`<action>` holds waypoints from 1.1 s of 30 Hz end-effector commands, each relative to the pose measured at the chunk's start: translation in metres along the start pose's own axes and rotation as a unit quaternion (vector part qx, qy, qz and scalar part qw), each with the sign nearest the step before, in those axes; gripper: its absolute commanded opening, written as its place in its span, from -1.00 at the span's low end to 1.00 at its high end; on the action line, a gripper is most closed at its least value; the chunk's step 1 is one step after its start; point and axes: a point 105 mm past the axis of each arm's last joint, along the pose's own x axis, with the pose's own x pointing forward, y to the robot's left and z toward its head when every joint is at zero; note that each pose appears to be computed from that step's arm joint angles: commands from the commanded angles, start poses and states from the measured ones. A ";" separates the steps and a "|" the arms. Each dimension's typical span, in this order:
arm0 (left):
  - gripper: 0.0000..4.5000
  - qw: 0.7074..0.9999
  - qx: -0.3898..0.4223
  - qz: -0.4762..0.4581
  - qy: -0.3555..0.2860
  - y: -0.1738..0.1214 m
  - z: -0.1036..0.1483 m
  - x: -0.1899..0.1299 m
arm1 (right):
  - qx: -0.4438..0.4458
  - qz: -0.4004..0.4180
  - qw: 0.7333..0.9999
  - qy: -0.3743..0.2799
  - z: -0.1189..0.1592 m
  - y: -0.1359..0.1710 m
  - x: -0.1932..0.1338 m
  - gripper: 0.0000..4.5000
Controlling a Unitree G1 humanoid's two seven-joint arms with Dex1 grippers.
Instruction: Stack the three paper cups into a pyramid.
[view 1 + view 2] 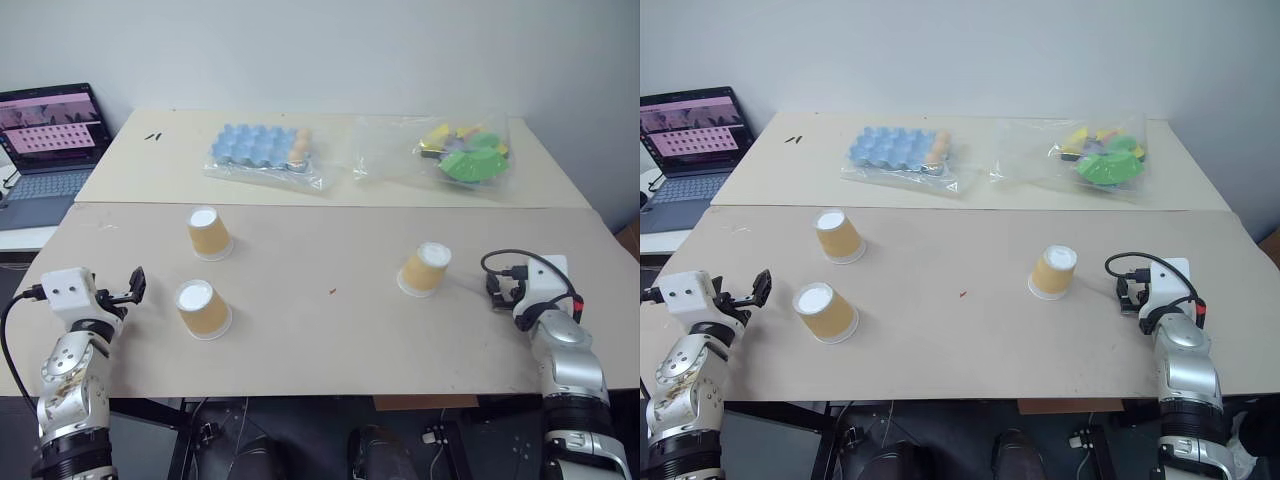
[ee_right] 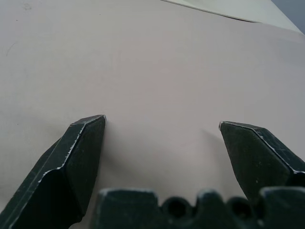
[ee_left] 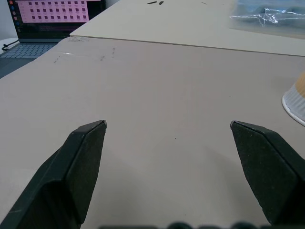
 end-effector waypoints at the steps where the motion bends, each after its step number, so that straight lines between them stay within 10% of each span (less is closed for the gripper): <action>1: 0.98 0.999 0.015 -0.015 -0.026 -0.003 0.016 0.002 | 0.009 -0.019 0.998 -0.059 0.033 -0.015 -0.002 1.00; 4: 0.98 0.999 0.025 -0.038 -0.022 -0.004 0.019 0.000 | 0.026 0.014 0.989 -0.143 0.098 -0.020 -0.004 1.00; 9: 0.98 0.999 0.029 -0.041 -0.015 -0.001 0.017 -0.002 | 0.032 0.299 0.922 -0.246 0.192 0.058 -0.048 1.00; 17: 0.98 0.996 0.037 -0.078 -0.004 -0.017 0.011 -0.004 | -0.114 0.693 0.693 -0.163 0.174 0.184 -0.159 1.00; 24: 0.98 0.980 0.096 -0.170 0.030 -0.025 0.009 -0.027 | -0.206 0.708 0.666 -0.113 0.132 0.201 -0.153 1.00; 33: 0.98 0.869 0.216 -0.410 0.175 -0.025 0.000 -0.097 | -0.201 0.691 0.683 -0.123 0.131 0.203 -0.142 1.00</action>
